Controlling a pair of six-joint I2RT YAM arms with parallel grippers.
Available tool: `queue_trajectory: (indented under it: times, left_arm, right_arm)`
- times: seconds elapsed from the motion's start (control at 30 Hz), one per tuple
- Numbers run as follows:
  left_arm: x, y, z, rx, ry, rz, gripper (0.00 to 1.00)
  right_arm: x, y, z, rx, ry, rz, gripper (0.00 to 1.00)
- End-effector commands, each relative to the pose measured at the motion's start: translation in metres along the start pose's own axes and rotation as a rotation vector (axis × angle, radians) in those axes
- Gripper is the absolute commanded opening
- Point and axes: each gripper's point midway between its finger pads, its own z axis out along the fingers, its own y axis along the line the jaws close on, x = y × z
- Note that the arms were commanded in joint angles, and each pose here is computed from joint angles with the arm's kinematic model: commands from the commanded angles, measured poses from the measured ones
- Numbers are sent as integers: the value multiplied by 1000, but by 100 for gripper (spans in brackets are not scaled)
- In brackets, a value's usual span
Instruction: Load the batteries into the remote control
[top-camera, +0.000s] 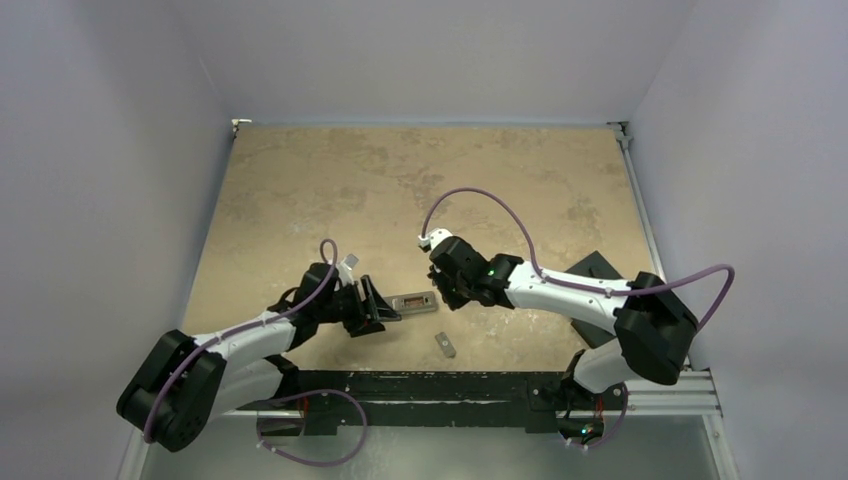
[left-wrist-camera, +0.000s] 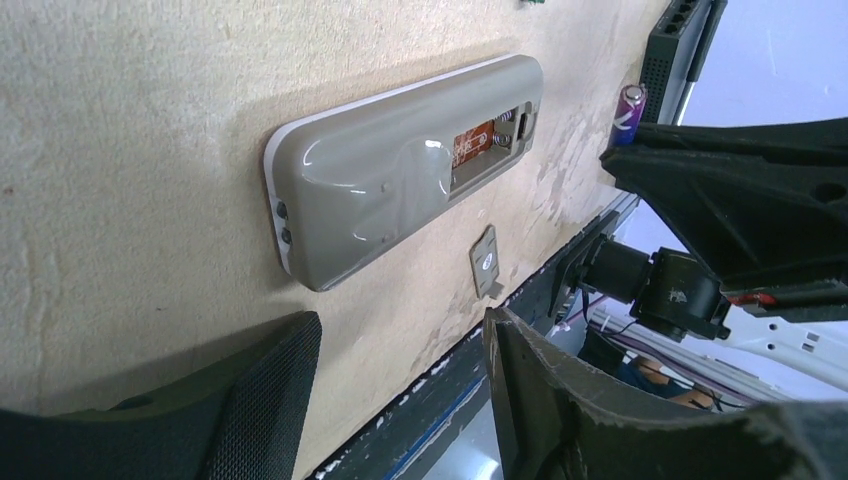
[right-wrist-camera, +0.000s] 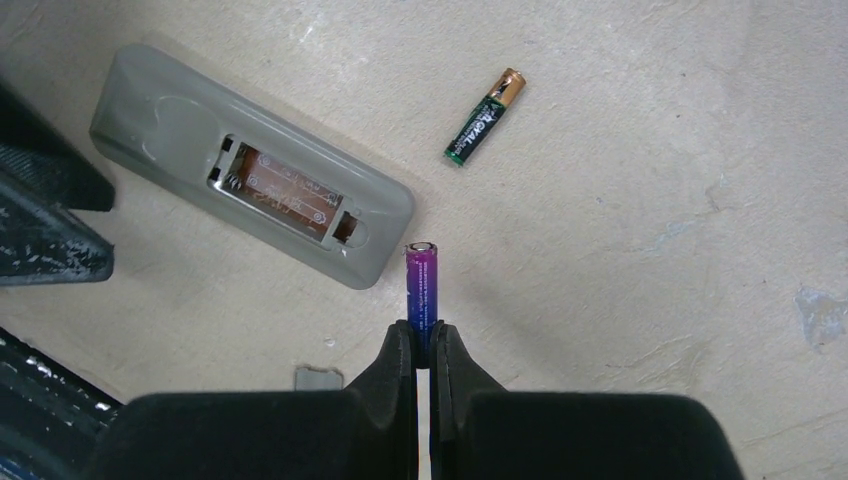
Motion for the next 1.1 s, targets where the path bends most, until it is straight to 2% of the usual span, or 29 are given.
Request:
queue_trajectory:
  times: [0.0, 0.43, 0.73, 1.07]
  left_arm:
    - [-9, -9, 5, 43, -32, 24, 60]
    - [-28, -8, 18, 1, -65, 71, 60]
    - [-33, -4, 25, -30, -66, 97, 60]
    - [-48, -10, 6, -120, -120, 186, 60]
  right_arm:
    - [-15, 10, -15, -63, -39, -55, 0]
    - [-18, 42, -22, -100, -64, -294, 0]
    - [-19, 53, -22, -146, -47, -381, 0]
    - [-16, 56, -14, -174, -11, -498, 0]
